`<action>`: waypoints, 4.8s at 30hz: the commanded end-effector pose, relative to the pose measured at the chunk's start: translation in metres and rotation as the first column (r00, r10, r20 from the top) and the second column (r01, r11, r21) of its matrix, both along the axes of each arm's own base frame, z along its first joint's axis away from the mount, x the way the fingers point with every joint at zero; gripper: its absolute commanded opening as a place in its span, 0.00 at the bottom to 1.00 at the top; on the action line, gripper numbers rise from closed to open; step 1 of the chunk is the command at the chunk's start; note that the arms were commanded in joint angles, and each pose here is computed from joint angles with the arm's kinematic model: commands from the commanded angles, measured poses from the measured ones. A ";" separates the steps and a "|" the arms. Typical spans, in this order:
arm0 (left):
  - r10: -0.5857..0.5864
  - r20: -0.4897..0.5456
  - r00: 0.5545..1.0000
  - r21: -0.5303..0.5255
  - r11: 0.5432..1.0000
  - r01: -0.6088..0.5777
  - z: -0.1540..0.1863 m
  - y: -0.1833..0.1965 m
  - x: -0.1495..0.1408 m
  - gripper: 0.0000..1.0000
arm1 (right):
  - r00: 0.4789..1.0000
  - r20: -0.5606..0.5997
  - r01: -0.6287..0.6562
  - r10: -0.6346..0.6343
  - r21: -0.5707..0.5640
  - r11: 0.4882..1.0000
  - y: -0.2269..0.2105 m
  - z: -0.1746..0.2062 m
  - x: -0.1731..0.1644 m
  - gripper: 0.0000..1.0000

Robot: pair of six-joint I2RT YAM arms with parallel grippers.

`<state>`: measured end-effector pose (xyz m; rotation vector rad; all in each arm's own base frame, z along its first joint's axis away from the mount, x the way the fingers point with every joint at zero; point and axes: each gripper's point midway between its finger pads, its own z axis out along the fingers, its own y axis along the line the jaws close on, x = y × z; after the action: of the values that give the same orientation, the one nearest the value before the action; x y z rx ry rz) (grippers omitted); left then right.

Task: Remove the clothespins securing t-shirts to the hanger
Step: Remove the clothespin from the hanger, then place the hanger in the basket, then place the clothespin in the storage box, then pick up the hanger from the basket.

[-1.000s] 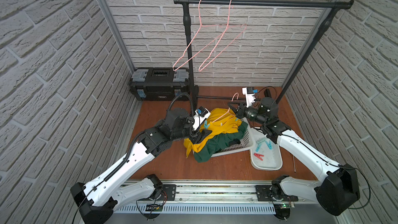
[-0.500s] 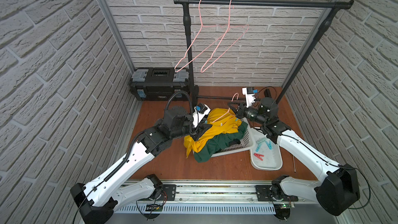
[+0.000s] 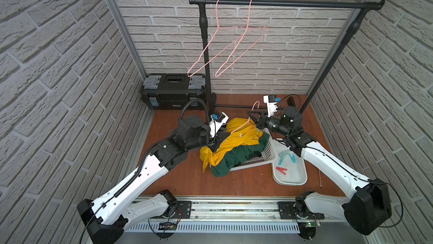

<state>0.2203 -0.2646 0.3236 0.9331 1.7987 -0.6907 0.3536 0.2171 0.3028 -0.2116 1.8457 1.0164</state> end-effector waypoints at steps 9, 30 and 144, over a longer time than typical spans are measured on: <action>0.135 0.126 0.983 -0.054 0.990 -0.129 0.022 0.016 0.020 0.19 | 0.997 -0.032 -0.072 0.072 0.002 0.997 0.037 -0.014 -0.013 0.03; 0.171 0.167 0.971 -0.117 0.981 -0.152 0.028 0.027 0.014 0.20 | 0.989 -0.137 -0.066 0.058 -0.057 0.996 0.065 -0.060 -0.013 0.36; 0.536 -0.301 0.789 -0.117 0.800 -0.588 -0.046 0.030 0.105 0.98 | 0.869 0.176 0.492 -0.462 -0.216 0.844 -0.124 -0.033 -0.073 1.00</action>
<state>0.3210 -0.2506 0.2907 0.2531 1.9990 -0.5693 0.2796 0.0871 0.2587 0.0516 1.8344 0.3527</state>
